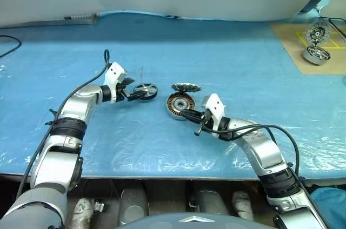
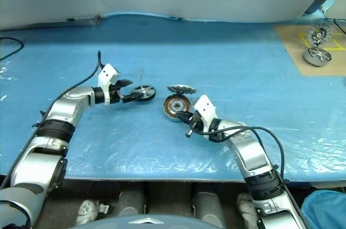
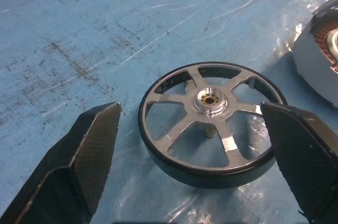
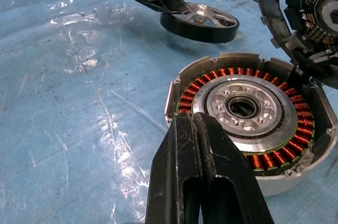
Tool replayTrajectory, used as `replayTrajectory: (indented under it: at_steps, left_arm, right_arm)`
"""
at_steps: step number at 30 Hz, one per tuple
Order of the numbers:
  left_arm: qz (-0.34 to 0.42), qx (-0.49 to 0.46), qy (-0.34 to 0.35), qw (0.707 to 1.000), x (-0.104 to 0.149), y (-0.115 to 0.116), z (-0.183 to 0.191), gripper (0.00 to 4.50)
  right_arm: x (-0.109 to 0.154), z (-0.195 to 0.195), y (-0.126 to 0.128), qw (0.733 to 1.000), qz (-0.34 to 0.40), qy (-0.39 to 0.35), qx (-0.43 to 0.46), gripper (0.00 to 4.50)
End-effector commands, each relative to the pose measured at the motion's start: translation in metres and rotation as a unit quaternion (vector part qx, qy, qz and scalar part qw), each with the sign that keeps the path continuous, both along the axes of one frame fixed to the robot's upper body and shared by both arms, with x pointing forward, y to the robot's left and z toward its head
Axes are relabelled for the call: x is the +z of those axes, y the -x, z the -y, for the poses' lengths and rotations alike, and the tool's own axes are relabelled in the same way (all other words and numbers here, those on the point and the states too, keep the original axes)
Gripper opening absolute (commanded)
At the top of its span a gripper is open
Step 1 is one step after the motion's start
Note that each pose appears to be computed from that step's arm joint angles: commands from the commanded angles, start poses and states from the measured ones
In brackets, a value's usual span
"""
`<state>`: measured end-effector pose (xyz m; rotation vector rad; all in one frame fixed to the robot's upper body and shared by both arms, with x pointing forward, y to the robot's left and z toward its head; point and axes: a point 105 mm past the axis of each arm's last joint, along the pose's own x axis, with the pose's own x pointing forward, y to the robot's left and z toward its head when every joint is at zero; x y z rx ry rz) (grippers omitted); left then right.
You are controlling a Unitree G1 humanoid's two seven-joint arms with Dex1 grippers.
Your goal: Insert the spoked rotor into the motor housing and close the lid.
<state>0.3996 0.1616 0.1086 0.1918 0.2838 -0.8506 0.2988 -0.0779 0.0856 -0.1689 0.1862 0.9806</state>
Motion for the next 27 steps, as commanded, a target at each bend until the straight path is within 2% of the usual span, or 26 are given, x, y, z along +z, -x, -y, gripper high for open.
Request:
replayTrajectory:
  at_steps: [1, 3, 11, 27]
  left_arm:
    - [0.024, -0.003, -0.002, 1.0, 0.012, -0.008, 0.002, 3.61]
    - [0.028, -0.009, 0.0, 1.0, 0.013, -0.008, 0.005, 2.92]
    - [0.046, -0.022, 0.011, 0.999, 0.023, -0.009, 0.015, 2.92]
    - [0.012, -0.022, -0.026, 0.999, 0.007, 0.001, 0.021, 2.92]
  right_arm:
    - [0.017, 0.0, 0.001, 0.999, 0.034, -0.015, 0.0, 0.0]
    - [0.017, -0.001, 0.002, 0.999, 0.033, -0.015, -0.001, 0.0]
    - [0.016, -0.001, 0.002, 0.999, 0.031, -0.016, -0.004, 0.0]
    - [0.016, -0.004, 0.003, 0.999, 0.028, -0.018, -0.001, 0.0]
